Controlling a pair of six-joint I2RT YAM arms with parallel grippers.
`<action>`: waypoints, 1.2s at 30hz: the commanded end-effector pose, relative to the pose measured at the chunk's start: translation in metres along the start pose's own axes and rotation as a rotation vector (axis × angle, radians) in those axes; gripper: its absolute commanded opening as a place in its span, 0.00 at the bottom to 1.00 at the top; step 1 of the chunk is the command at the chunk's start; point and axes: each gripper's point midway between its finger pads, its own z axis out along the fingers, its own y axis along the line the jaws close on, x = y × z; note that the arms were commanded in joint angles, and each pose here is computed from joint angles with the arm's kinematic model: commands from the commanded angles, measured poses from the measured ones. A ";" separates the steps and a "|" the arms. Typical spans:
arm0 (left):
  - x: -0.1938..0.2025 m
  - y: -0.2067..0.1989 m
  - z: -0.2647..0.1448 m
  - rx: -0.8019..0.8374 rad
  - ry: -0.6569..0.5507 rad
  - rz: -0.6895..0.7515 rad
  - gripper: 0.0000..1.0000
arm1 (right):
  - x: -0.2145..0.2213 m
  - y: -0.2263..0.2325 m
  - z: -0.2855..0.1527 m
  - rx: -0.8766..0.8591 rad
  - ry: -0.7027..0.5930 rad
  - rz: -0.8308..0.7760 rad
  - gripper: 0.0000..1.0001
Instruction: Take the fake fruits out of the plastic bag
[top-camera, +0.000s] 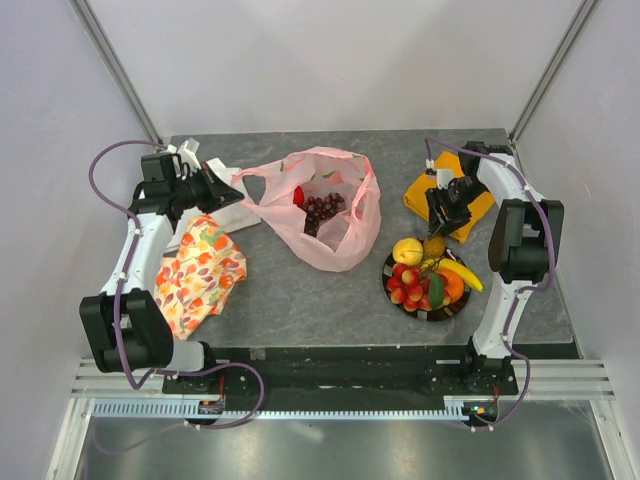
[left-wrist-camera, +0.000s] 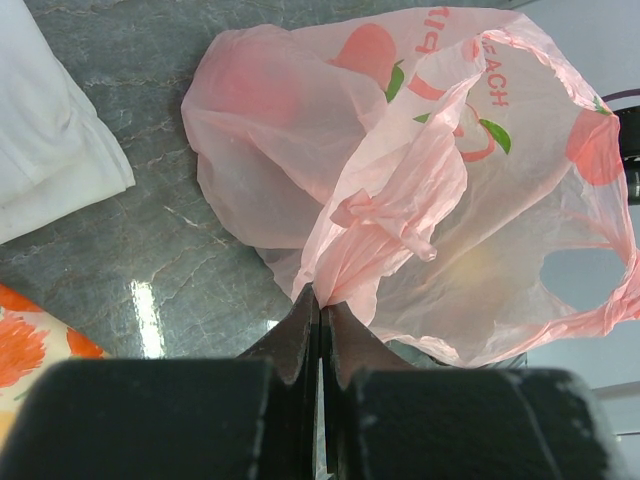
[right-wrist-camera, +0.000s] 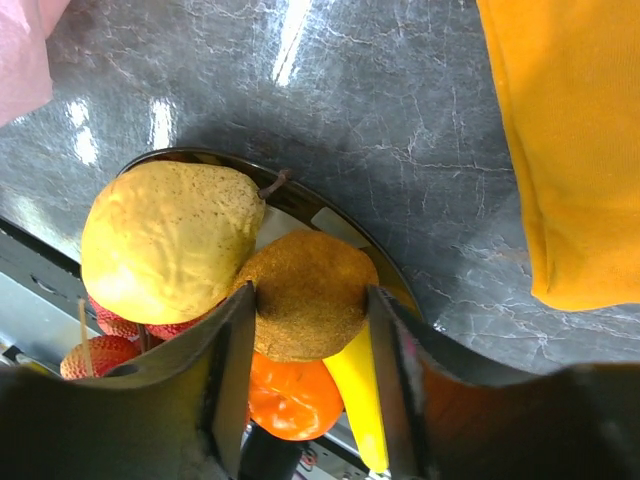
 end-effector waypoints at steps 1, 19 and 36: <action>-0.008 -0.004 -0.001 0.009 -0.018 0.058 0.02 | -0.002 0.002 0.000 -0.005 -0.003 0.011 0.58; -0.008 -0.017 -0.001 0.068 -0.001 0.068 0.02 | -0.070 0.004 -0.118 0.119 -0.363 -0.192 0.98; 0.014 -0.036 -0.016 0.112 0.006 0.055 0.02 | -0.153 0.315 -0.061 -0.296 -0.600 -0.801 0.62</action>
